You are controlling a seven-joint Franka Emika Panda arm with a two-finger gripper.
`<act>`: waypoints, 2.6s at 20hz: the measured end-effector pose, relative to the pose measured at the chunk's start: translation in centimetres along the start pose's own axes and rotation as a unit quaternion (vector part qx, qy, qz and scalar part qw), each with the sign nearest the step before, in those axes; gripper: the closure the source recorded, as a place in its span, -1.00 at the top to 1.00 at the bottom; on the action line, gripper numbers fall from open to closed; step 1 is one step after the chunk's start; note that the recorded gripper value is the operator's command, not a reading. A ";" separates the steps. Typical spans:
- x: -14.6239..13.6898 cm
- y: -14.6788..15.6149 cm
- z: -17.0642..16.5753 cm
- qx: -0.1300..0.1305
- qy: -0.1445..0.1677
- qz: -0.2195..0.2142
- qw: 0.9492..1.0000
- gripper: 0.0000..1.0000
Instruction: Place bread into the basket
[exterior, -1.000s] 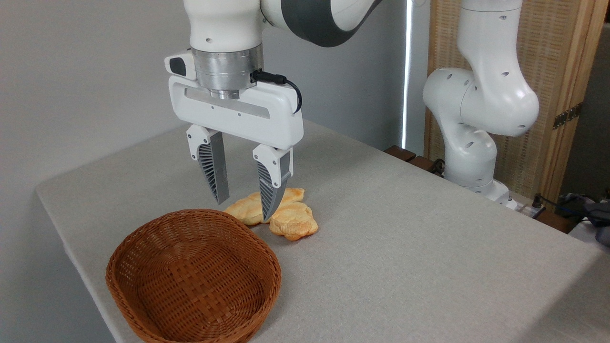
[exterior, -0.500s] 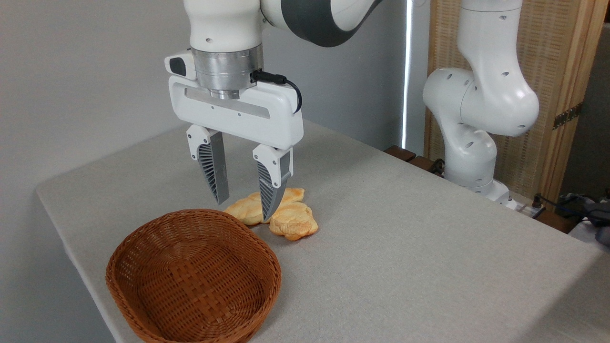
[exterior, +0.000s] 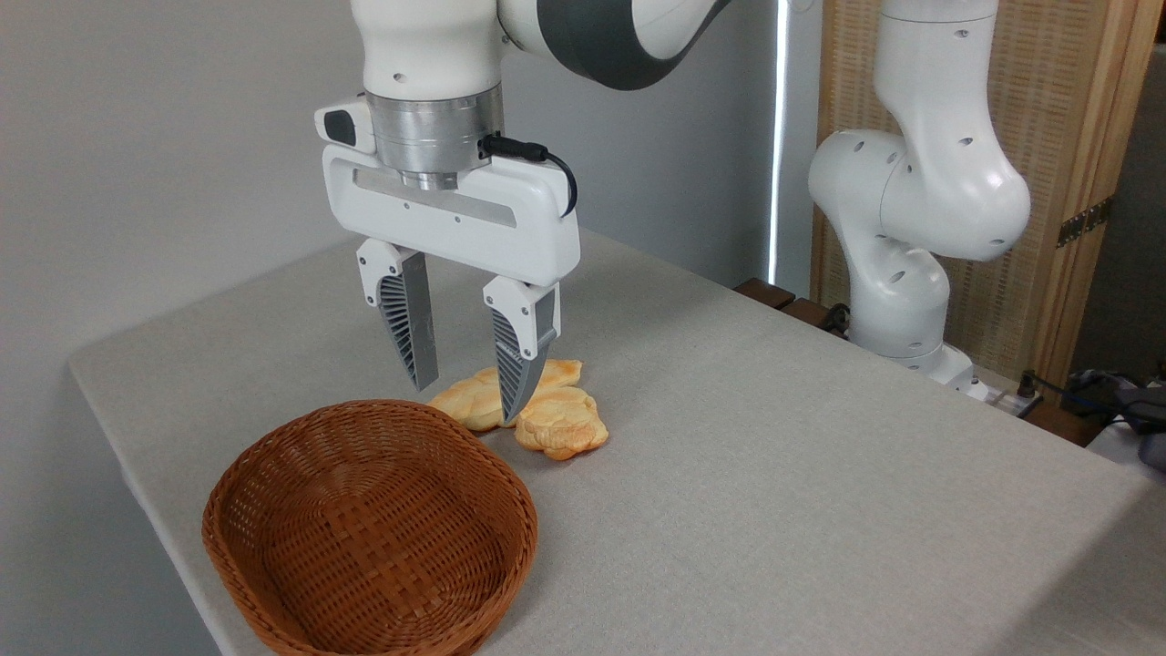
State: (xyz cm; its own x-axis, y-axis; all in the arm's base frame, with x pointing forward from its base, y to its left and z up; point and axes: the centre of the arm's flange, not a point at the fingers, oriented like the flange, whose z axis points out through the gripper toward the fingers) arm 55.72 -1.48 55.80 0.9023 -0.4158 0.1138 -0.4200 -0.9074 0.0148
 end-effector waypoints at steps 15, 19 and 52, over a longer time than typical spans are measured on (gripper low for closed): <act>-0.8 5.3 5.0 -0.037 -0.065 0.138 0.988 1.00; -2.9 7.0 6.6 -0.052 -0.083 0.210 0.973 1.00; -5.3 10.0 13.0 -0.042 -0.084 0.302 0.949 -0.37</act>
State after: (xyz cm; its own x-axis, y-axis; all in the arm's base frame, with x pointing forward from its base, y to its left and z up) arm 47.99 -9.17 42.41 0.4942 -0.8687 -0.0327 -0.8654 -0.4952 0.0768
